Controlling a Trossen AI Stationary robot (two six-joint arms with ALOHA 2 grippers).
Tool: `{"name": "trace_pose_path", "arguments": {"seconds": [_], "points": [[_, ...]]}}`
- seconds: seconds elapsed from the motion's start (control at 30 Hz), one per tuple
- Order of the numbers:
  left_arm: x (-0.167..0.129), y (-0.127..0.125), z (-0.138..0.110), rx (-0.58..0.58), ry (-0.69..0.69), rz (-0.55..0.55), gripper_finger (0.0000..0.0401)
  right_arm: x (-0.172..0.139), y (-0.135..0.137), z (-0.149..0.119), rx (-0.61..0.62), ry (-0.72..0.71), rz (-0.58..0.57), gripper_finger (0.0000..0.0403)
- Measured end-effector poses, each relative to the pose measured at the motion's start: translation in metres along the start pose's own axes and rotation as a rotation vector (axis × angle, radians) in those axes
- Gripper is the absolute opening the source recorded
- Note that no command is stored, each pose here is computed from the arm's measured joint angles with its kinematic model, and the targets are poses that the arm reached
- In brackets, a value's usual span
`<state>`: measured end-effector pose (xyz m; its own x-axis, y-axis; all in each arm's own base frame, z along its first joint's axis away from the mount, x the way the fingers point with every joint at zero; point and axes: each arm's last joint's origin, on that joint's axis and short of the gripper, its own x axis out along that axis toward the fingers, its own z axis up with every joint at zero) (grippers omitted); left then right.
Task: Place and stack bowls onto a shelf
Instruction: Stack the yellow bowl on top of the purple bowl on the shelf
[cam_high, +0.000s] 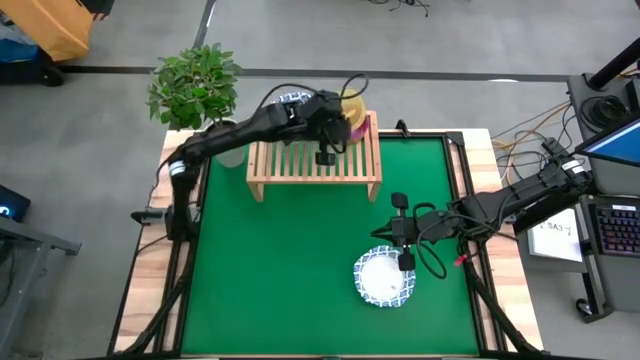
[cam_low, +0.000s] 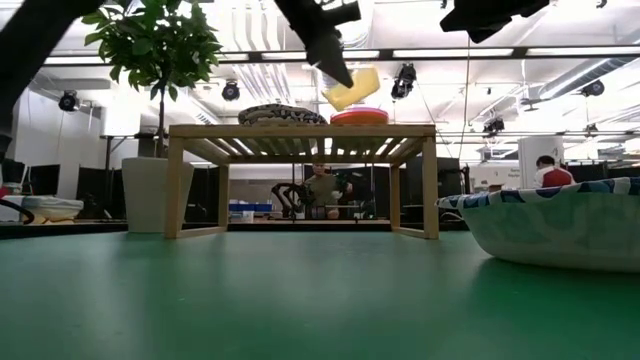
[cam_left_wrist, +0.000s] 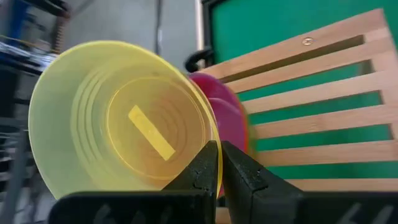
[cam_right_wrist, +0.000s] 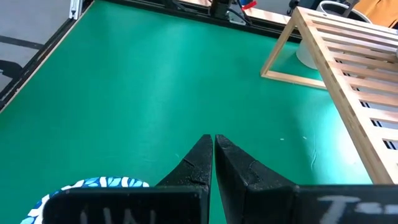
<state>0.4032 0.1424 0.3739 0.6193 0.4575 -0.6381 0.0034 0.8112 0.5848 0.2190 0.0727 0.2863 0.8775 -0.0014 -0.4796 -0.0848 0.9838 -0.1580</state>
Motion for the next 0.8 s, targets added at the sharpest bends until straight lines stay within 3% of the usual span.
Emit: {"name": "trace_pose_path", "arguments": {"seconds": [0.6,0.8], "points": [[0.017,0.006,0.004,-0.031,0.060,-0.050,0.0000,0.000,0.000,0.000,-0.019,0.000,0.000,0.0009],[0.017,0.006,0.004,-0.032,0.061,-0.049,0.0020,0.000,0.000,0.000,-0.018,0.000,0.000,0.0009]]}}
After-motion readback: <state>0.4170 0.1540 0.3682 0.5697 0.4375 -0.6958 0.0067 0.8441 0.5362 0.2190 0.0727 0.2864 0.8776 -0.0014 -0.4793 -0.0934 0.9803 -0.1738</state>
